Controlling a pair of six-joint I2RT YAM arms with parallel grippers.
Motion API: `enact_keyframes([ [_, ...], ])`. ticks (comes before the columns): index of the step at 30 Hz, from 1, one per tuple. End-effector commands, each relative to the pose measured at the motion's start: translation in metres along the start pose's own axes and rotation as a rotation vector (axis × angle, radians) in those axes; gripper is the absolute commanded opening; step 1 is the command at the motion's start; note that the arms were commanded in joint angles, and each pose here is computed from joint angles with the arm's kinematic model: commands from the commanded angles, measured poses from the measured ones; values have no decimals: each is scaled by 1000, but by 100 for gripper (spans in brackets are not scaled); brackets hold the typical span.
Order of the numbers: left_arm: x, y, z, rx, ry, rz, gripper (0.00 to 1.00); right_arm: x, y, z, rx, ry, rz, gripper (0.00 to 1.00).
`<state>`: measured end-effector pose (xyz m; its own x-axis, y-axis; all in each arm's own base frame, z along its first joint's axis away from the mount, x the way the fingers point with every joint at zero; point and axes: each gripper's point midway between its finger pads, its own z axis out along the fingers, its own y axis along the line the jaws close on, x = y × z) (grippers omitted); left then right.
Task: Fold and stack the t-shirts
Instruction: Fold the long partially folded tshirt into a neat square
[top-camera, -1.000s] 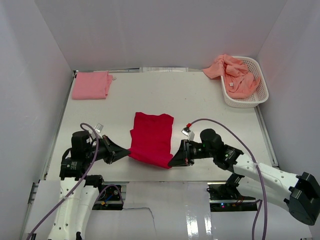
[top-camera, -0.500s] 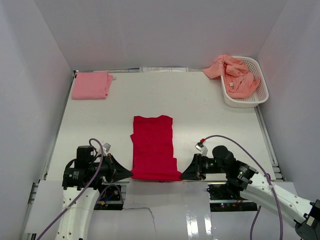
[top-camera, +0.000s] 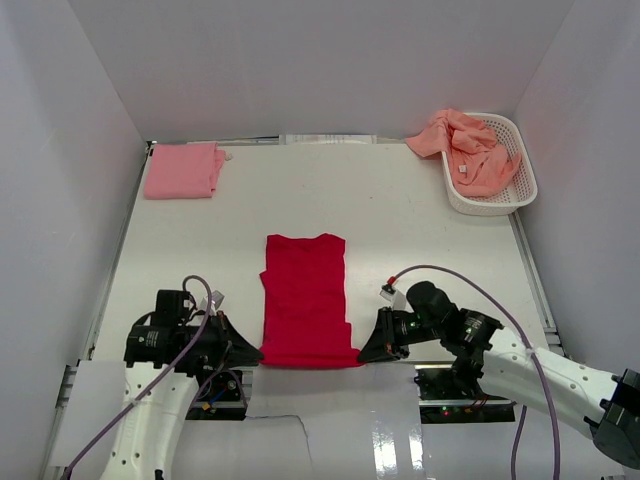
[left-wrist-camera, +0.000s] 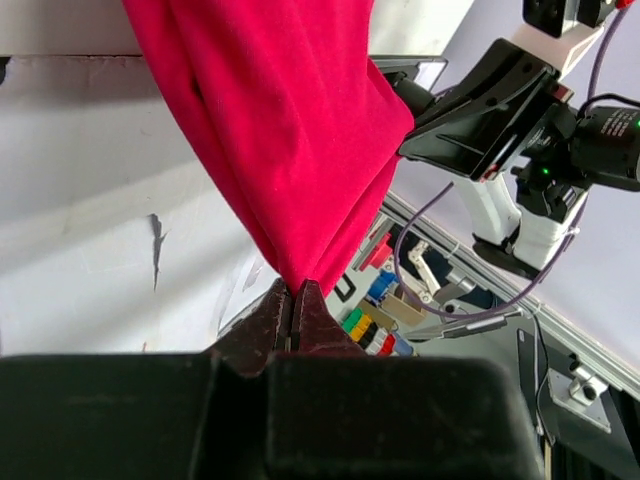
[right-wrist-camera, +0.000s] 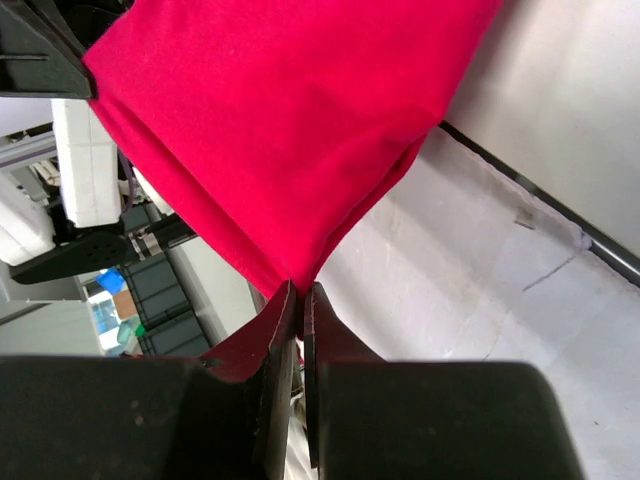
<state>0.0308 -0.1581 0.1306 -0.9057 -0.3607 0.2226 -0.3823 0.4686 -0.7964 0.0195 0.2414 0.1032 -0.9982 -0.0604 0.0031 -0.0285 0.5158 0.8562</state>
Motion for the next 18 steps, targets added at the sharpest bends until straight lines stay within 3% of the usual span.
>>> enact_keyframes([
  [1,-11,-23,-15,-27,-65,69,0,-5,8,-5,38,-13,-61,8],
  [8,-29,-57,-27,-4,-111,100,0,-23,39,-11,12,-51,-137,8],
  [18,-45,-54,-16,16,-131,55,0,-66,44,-16,26,-118,-188,8],
])
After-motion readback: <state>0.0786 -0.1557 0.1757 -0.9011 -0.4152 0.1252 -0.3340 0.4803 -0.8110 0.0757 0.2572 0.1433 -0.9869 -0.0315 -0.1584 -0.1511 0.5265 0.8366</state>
